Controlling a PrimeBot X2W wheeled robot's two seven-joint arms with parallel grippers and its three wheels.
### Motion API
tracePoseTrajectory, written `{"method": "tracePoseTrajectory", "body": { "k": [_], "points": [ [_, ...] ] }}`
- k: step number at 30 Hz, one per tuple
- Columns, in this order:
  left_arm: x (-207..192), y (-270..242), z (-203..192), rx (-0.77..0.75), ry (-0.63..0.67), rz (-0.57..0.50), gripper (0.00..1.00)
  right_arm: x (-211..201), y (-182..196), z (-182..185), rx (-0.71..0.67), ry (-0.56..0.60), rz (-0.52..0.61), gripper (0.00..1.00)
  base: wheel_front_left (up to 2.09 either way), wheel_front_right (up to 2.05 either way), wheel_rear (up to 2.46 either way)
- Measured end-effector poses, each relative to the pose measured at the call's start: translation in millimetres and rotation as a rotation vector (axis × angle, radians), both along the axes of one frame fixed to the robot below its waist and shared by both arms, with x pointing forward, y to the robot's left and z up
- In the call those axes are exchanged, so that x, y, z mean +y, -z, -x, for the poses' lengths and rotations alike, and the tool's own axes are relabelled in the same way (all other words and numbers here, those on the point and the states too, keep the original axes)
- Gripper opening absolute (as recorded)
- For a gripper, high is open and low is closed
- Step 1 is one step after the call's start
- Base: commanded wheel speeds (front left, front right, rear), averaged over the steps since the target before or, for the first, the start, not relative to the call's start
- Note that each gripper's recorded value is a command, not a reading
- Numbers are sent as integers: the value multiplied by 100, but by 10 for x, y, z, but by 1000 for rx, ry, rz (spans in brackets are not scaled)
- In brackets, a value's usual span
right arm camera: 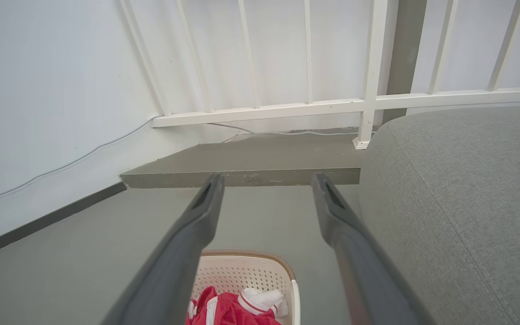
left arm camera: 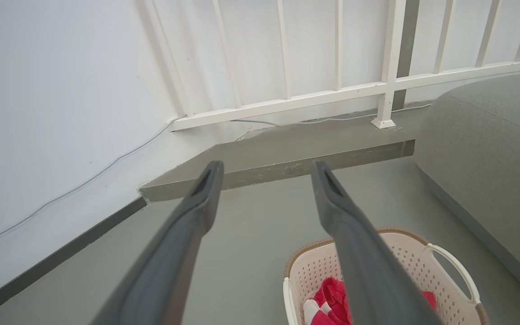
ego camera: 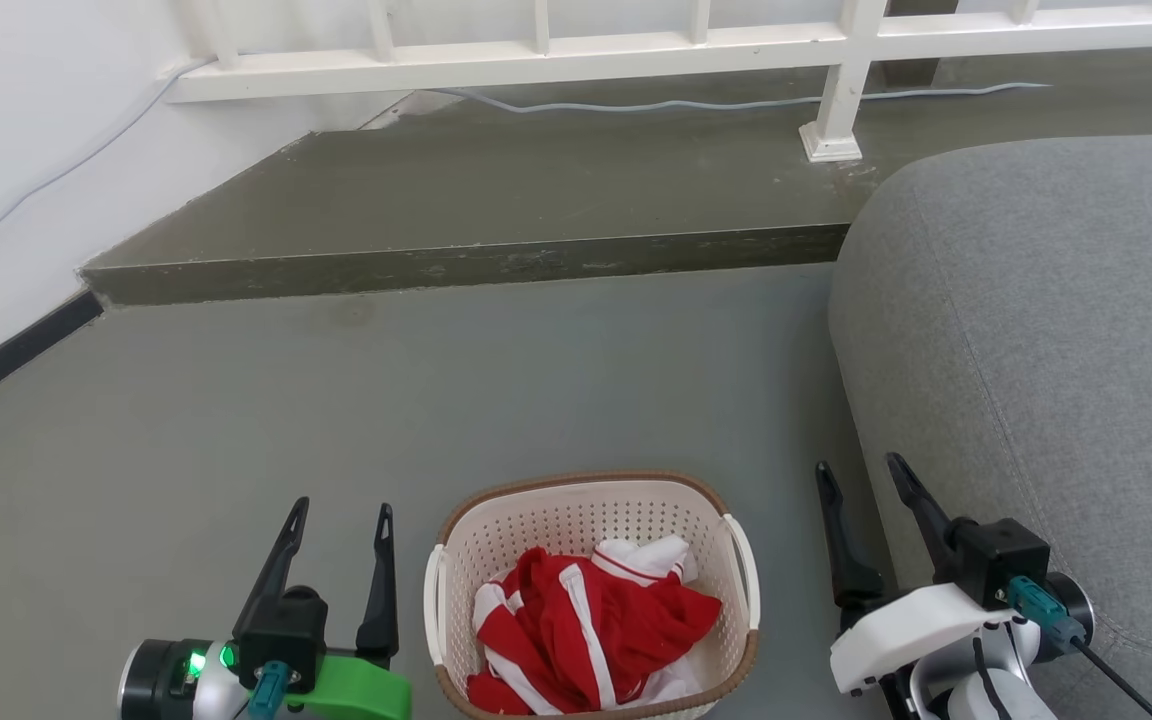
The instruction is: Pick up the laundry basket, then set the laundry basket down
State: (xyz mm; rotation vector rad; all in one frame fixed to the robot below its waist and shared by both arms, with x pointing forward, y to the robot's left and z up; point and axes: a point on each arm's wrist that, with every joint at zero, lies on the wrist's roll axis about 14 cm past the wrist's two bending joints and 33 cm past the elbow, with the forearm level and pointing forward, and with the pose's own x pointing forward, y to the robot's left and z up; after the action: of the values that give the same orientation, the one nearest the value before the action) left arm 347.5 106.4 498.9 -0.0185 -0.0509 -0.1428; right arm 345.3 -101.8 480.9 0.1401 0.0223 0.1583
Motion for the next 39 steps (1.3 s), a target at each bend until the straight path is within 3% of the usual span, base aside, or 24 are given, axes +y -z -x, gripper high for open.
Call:
{"method": "tracePoseTrajectory", "body": {
  "k": [29, 33, 39],
  "points": [
    [-8, 84, -27, 27, 2, 2, 100, 38, 69, 2, 24, -10, -9, 100, 0, 0, 0],
    [-71, 167, -66, 54, 21, 7, 100, -54, 168, -46, 69, 28, -69, 100, 0, 0, 0],
    [-76, 248, -235, 75, 23, 6, 100, -113, 244, -204, 86, 42, -60, 100, 0, 0, 0]
  ]
}}
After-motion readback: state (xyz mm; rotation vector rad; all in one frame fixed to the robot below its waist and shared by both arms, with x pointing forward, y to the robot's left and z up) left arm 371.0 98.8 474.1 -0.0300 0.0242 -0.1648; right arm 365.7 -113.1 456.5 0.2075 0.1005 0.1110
